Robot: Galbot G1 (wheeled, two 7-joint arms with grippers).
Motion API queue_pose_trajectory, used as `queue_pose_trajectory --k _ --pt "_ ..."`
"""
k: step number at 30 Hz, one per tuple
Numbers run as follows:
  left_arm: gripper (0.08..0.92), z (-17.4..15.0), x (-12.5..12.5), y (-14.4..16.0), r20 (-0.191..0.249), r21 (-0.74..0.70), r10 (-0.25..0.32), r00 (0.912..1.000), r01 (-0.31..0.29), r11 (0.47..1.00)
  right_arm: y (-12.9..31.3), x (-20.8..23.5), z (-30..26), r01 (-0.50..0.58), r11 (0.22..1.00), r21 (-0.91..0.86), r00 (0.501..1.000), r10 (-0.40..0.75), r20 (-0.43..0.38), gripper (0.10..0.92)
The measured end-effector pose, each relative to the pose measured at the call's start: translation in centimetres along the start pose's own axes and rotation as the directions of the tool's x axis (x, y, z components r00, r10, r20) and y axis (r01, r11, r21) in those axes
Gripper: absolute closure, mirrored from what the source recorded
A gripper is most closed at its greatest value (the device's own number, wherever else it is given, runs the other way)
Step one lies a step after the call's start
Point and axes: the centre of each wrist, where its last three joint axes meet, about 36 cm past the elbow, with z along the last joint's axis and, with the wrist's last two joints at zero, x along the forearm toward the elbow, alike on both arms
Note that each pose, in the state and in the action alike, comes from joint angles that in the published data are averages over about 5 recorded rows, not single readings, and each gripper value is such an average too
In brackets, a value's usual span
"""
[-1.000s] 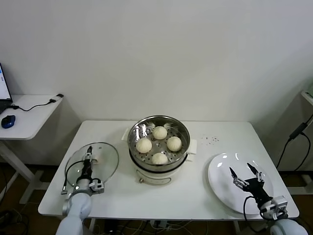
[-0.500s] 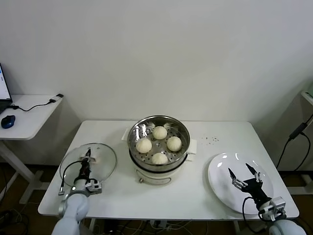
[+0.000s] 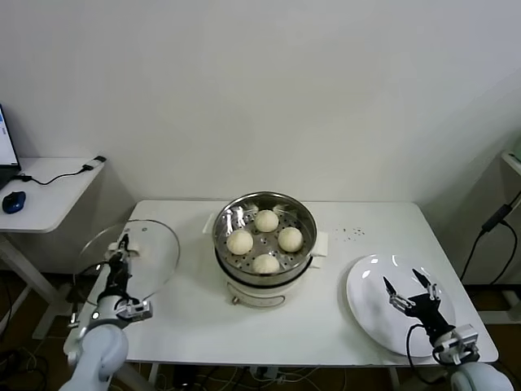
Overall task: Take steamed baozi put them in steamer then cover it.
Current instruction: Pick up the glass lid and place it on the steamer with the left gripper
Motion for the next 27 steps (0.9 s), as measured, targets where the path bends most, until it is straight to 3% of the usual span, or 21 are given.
queue_pose_trajectory --k 12,20,27 --pt "0.850 -3.5 3.7 9.3 -0.008 -0.004 -0.124 0.9923 0.124 0.992 -0.9 -1.3 -0.3 0.006 0.999 0.035 1.000 -0.006 0.001 0.200" --pt "0.850 -10.4 3.7 13.1 0.055 0.038 -0.116 0.9917 0.114 0.993 -1.1 -2.1 -0.2 -0.003 0.999 0.048 1.000 0.003 0.008 0.200" --pt "0.850 -17.2 3.3 14.6 0.110 0.064 -0.102 0.9887 0.095 0.993 -1.5 -2.2 0.2 -0.011 0.998 0.057 1.000 0.010 0.006 0.200"
